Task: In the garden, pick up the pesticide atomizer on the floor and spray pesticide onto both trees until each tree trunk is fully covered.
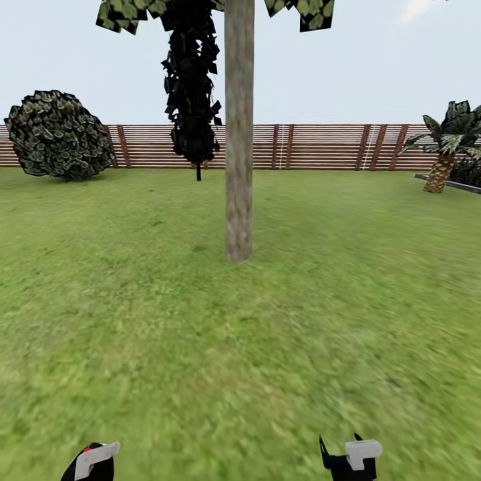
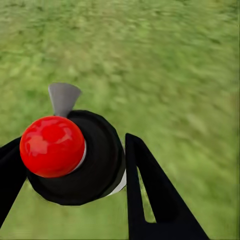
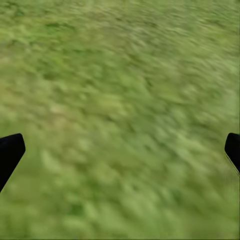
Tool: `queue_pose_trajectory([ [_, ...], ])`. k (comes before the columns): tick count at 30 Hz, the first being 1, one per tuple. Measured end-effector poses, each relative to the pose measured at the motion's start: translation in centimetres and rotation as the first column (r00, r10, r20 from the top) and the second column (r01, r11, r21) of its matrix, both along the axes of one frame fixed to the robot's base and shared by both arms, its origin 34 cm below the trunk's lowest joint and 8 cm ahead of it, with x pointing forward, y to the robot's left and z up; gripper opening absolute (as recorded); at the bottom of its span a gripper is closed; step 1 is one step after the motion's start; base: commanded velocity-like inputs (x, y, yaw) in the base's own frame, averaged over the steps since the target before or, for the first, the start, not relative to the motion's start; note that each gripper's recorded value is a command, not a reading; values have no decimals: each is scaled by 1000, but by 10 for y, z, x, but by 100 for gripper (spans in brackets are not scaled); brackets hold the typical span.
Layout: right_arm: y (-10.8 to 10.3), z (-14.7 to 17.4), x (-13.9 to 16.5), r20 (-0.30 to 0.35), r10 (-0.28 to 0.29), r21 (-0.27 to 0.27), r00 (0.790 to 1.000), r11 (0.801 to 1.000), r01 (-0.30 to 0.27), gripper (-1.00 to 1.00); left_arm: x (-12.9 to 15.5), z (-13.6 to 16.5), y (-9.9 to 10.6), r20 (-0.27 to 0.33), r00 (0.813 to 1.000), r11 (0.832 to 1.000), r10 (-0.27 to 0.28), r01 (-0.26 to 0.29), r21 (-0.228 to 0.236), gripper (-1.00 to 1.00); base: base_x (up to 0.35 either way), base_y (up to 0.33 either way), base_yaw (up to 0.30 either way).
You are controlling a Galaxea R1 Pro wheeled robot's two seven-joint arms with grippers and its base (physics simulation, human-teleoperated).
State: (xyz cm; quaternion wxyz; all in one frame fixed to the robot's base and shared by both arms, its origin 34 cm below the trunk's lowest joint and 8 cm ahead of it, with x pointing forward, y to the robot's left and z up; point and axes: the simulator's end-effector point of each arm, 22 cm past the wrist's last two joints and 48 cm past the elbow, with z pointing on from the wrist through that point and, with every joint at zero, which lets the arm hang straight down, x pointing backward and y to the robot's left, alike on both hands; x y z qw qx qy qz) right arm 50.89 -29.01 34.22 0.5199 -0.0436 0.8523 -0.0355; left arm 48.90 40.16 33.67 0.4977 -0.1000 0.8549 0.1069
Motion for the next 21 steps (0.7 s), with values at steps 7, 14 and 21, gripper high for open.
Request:
queue_pose_trajectory([
  [7,0,0,0,0,0,0,1000,1000,0,100,0,0,0,0,1000,1000,0,0,0,-100,340,-79,0],
  [14,-1,0,0,0,0,-1,1000,1000,0,100,0,0,0,0,1000,1000,0,0,0,-100,340,-79,0],
  [21,0,0,0,0,0,0,1000,1000,0,100,0,0,0,1,1000,1000,0,0,0,-100,340,-39,0],
])
